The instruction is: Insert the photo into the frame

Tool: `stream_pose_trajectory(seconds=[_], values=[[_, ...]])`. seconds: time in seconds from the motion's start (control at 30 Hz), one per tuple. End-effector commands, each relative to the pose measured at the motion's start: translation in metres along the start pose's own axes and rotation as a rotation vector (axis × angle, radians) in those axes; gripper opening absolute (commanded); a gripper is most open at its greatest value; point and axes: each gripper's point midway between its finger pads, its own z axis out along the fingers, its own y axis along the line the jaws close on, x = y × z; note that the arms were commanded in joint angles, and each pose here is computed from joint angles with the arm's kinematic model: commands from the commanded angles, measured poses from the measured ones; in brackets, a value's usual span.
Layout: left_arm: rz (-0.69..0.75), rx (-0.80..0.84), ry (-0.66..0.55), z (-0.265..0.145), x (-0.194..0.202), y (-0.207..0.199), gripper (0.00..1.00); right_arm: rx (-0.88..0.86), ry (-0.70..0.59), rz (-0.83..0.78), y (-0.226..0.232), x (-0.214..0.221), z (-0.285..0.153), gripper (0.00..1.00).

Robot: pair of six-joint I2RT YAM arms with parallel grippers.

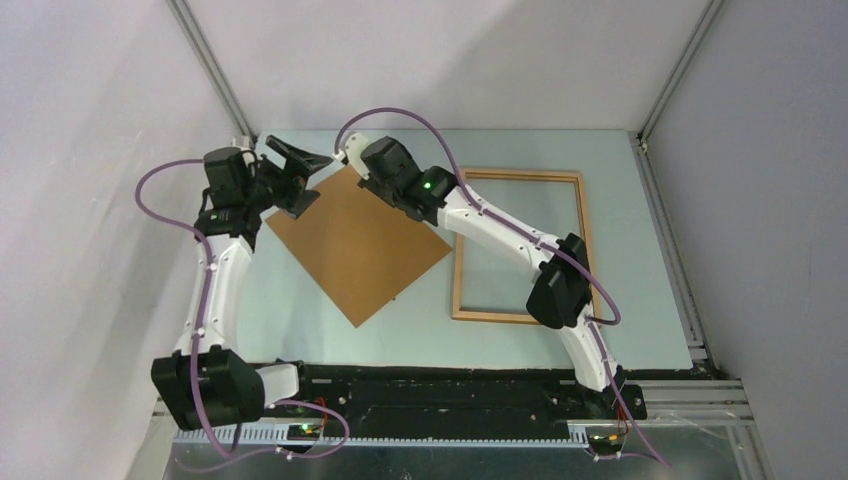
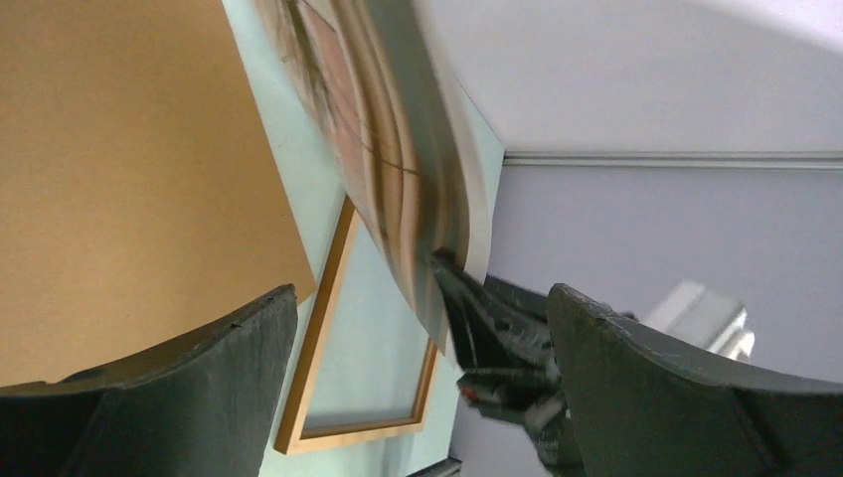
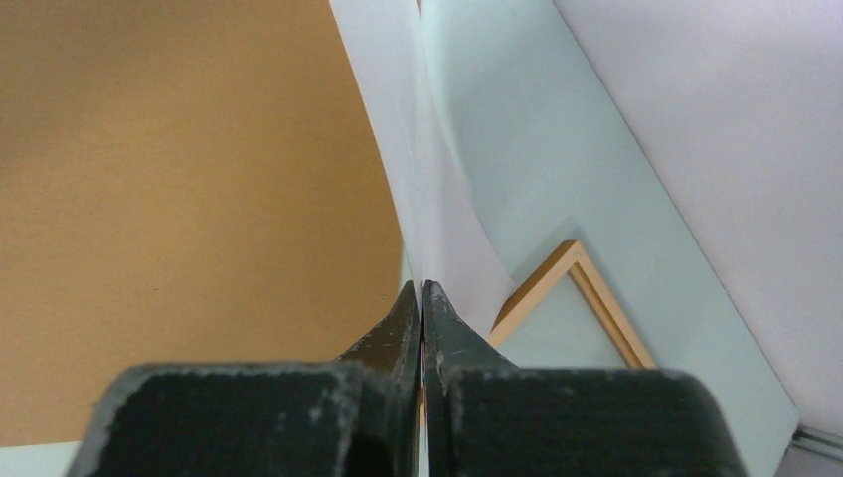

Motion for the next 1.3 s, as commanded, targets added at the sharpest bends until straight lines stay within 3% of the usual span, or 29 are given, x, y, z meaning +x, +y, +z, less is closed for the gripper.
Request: stream_pose_trajectory(seconds=[0.0,0.5,1.27], values=[[-0.021,0.066,-0.001,0.013,-0.004,-0.019,1.0,-0.036,-0.03,0.019,0.022,-0.011,-0.003,0.0],[-0.09,0.035,0.054,0.047,0.011,0.005,0.98,-0.083,-0.001,-0.012,0.064,-0.002,0.011,0.0],[-0.093,0.02,0.046,0.062,0.023,0.033,0.56,-0.041,-0.034,0.004,0.071,-0.017,0.003,0.0]])
